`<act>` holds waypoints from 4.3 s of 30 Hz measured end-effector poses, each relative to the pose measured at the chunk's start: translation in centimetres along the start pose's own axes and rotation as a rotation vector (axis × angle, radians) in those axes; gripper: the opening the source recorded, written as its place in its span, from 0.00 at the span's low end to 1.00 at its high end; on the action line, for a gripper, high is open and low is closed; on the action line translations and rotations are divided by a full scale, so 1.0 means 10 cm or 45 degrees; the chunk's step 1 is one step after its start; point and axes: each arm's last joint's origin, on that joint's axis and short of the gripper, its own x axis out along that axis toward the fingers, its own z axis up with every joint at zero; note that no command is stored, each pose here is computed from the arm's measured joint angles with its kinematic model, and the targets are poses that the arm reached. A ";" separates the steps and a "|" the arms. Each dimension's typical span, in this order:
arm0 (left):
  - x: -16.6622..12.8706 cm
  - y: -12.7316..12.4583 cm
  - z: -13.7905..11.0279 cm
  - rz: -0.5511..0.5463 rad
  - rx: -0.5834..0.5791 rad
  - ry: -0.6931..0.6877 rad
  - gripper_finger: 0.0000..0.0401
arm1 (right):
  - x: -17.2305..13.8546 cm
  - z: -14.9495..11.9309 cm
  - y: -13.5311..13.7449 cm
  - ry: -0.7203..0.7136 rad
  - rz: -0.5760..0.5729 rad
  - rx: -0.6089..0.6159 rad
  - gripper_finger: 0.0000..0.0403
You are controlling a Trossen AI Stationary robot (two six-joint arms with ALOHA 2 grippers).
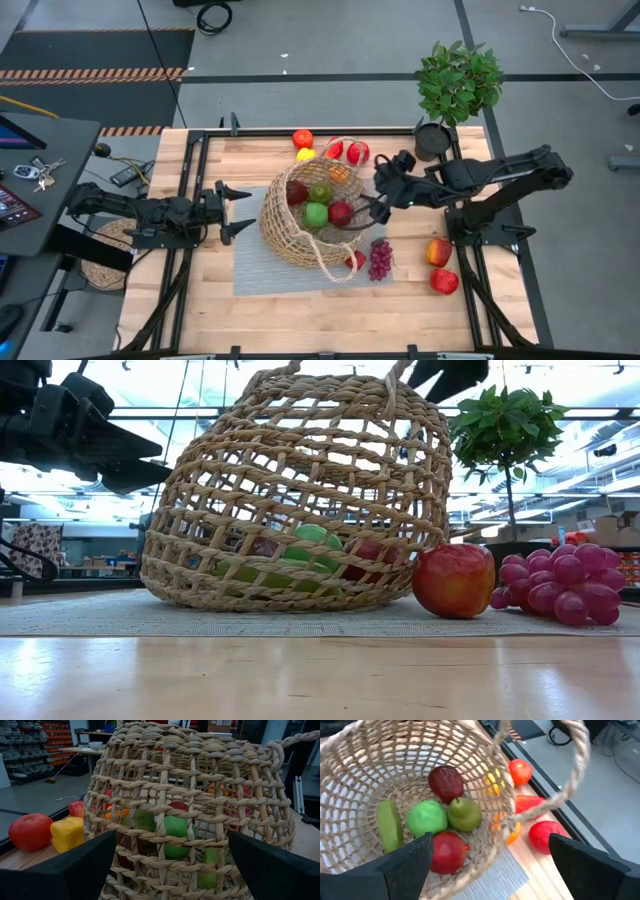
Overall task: Build produce basket
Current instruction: Put the bottom left red apple into the mesh basket
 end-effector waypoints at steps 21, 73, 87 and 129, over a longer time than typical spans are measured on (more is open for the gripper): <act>0.00 0.00 0.00 0.000 0.000 0.000 0.98 | -0.07 -0.56 -0.31 -0.005 -0.002 0.172 0.98; 0.00 0.00 0.00 0.000 0.000 0.000 0.98 | -0.06 -1.11 0.07 0.460 0.310 0.304 0.97; 0.00 0.00 0.00 0.000 0.000 0.000 0.98 | -0.25 -0.73 0.43 0.494 0.286 0.161 0.93; 0.00 0.00 0.00 0.000 0.000 0.000 0.98 | -0.20 -1.17 0.97 0.848 0.228 -0.085 0.90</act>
